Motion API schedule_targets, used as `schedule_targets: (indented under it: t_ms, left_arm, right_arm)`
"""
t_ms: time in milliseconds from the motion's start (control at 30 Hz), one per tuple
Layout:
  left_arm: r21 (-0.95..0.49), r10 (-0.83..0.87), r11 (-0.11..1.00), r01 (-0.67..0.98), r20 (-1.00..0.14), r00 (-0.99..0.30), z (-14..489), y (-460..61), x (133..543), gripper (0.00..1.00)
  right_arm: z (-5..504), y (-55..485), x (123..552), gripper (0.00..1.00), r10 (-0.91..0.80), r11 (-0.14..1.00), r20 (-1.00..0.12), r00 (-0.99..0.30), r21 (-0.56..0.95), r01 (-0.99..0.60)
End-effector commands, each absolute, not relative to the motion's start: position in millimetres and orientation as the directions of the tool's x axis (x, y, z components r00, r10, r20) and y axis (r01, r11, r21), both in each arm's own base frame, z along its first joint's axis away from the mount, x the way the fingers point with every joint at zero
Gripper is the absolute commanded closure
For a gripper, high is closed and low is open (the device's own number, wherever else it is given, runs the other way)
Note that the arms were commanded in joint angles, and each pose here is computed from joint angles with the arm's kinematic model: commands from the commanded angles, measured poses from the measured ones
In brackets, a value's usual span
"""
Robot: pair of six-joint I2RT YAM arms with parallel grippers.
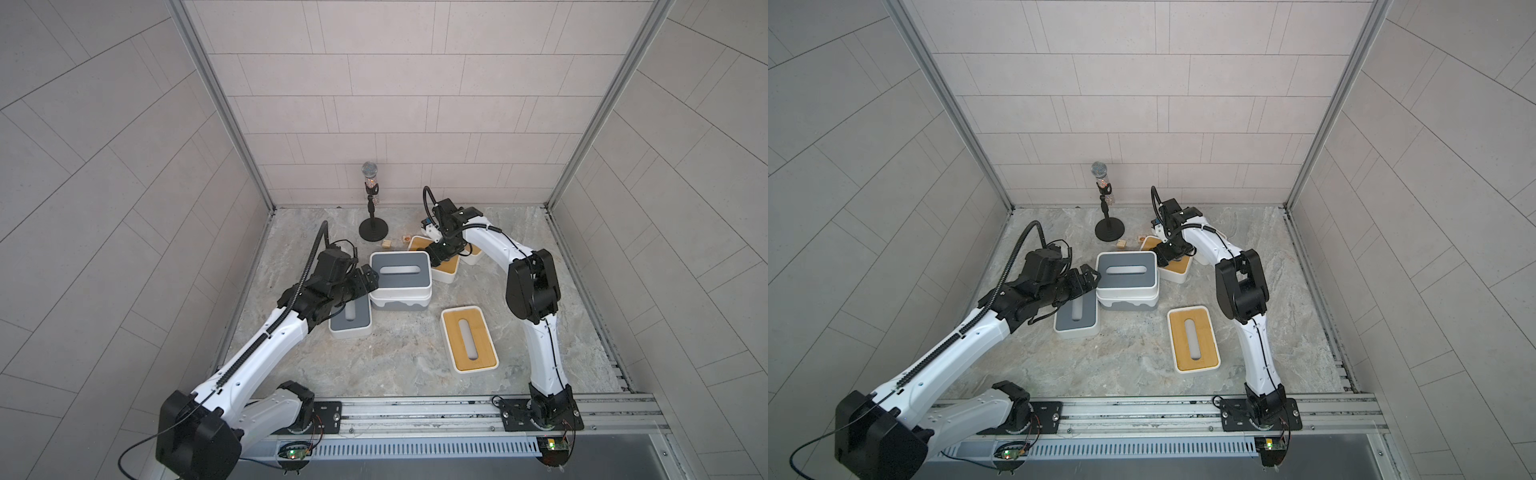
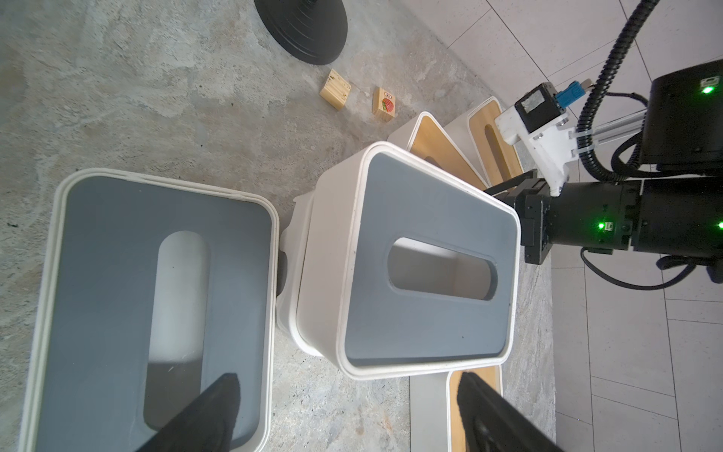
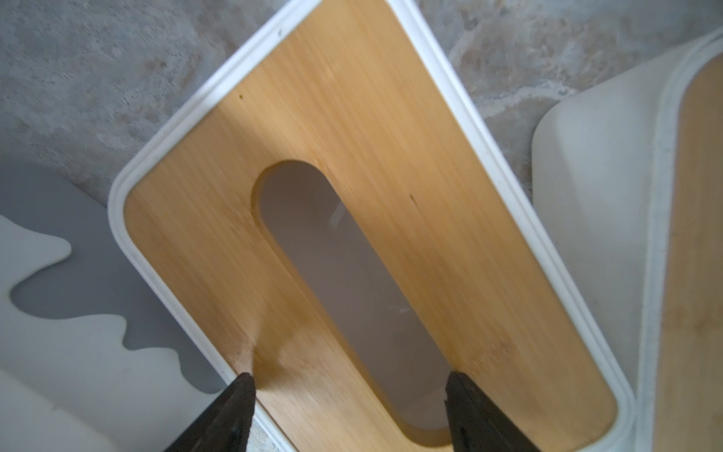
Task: Stack the tissue boxes
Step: Move the tissue box to the center of the board.
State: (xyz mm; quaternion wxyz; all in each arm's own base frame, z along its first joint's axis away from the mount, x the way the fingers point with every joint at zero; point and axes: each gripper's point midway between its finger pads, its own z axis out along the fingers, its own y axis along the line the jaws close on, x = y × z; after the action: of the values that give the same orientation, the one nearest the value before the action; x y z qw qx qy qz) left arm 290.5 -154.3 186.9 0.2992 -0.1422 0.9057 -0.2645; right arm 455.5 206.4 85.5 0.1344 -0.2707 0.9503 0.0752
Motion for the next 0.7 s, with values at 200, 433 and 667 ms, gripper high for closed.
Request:
schedule_targets:
  t_ms: [200, 433, 667]
  left_arm:
    - [-0.572, -0.415, 0.816, -0.083, -0.480, -0.773, 195, -157, 297, 0.07]
    - [-0.570, -0.415, 0.817, -0.087, -0.475, -0.776, 191, -157, 297, 0.07]
    - [-0.567, -0.417, 0.819, -0.090, -0.480, -0.772, 193, -156, 297, 0.07]
  right_arm:
    - [75, 205, 429, 0.27, -0.511, 0.827, -0.248, -0.823, 0.119, -0.549]
    - [72, 200, 420, 0.27, -0.515, 0.827, -0.226, -0.827, 0.123, -0.549]
    - [75, 202, 418, 0.28, -0.500, 0.832, -0.236, -0.833, 0.136, -0.538]
